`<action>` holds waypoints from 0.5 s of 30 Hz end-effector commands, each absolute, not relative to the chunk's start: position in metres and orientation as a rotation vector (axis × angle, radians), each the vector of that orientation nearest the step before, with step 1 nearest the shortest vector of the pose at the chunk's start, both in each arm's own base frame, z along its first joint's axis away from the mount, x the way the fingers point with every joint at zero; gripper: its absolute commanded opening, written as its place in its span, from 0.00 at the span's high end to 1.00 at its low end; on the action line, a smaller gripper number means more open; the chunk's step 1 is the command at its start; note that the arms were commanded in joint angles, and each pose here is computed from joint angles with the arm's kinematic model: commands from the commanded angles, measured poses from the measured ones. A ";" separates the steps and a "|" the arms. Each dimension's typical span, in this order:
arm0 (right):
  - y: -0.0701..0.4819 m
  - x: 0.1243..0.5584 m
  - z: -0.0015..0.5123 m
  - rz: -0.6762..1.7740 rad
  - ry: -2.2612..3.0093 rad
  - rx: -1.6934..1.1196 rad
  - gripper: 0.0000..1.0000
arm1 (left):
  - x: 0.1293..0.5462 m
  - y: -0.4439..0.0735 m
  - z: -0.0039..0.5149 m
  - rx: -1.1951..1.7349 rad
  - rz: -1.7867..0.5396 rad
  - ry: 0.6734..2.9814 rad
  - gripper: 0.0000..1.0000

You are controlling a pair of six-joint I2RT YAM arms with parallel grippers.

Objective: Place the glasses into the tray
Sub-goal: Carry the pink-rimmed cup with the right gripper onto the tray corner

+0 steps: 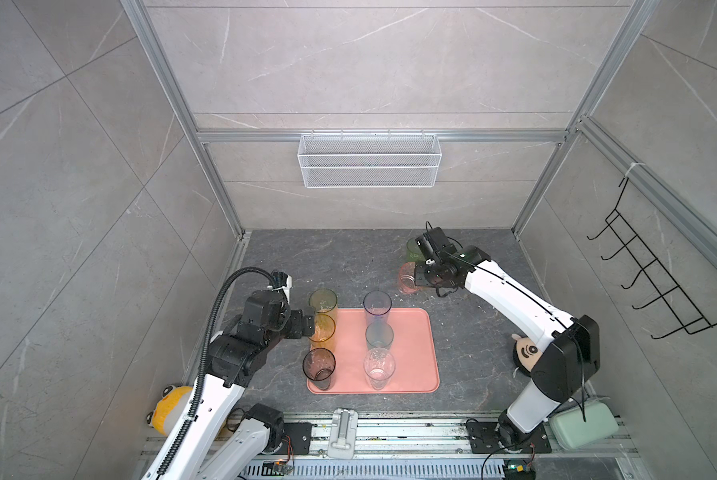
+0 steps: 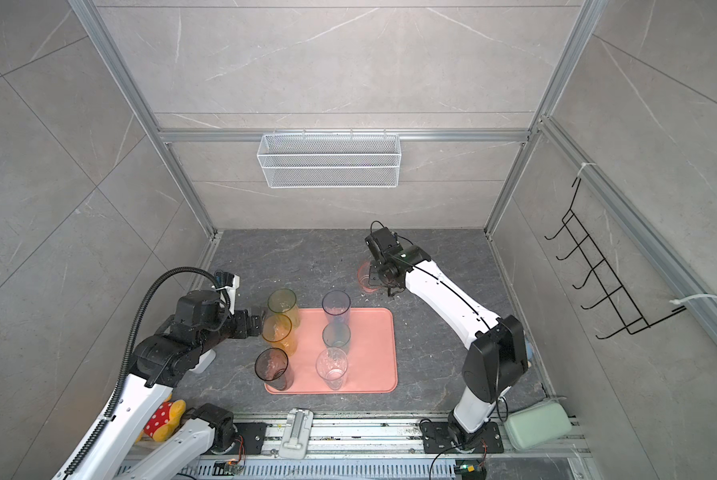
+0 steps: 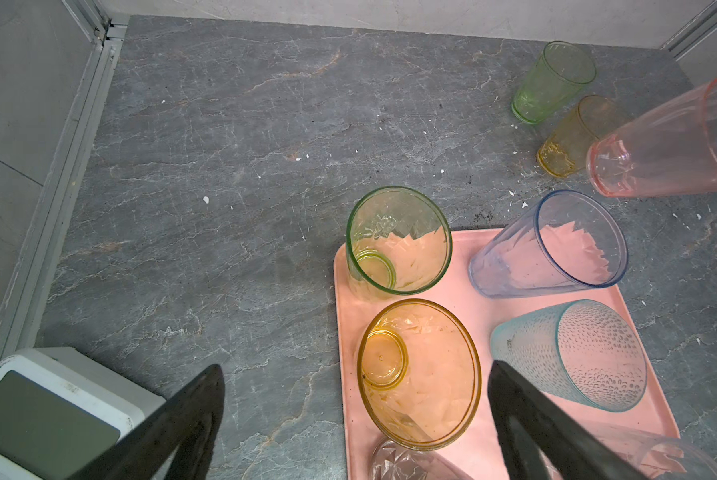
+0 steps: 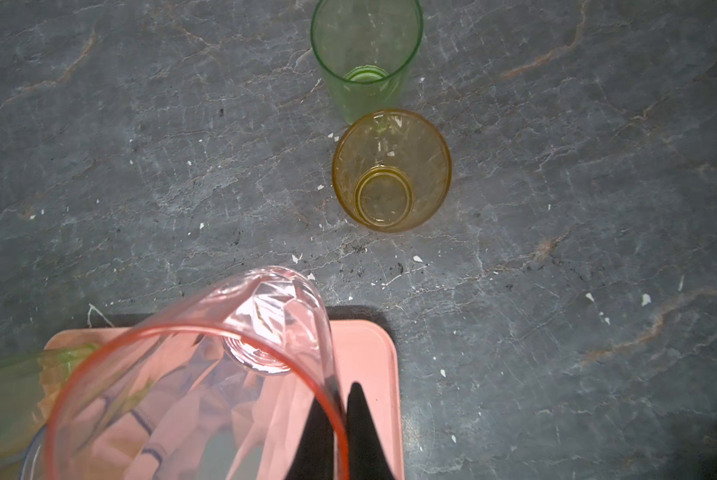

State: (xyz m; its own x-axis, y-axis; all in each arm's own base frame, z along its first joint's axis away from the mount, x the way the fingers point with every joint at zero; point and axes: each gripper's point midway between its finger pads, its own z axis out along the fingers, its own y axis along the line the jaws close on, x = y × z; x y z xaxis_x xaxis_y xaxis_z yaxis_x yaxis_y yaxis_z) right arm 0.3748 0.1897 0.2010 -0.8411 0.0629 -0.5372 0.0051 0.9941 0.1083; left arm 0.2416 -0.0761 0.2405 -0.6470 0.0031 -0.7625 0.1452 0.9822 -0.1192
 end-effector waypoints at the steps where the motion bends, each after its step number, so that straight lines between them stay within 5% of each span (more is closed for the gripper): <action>1: 0.193 0.362 0.228 0.225 2.487 -0.014 1.00 | 0.244 -0.073 0.247 0.103 -0.196 2.243 0.01; 15: 0.175 0.318 0.209 0.135 2.553 -0.089 1.00 | 0.244 -0.072 0.247 0.100 -0.191 2.245 0.02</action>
State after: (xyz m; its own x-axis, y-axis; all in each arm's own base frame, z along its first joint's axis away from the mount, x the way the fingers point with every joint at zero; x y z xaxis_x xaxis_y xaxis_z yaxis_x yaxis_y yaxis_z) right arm 0.3305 0.1824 0.2125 -0.8280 0.0027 -0.5608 -0.0774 0.9899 0.1191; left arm 0.2415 -0.0757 0.2400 -0.6482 0.0036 -0.7614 0.1433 0.9827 -0.1173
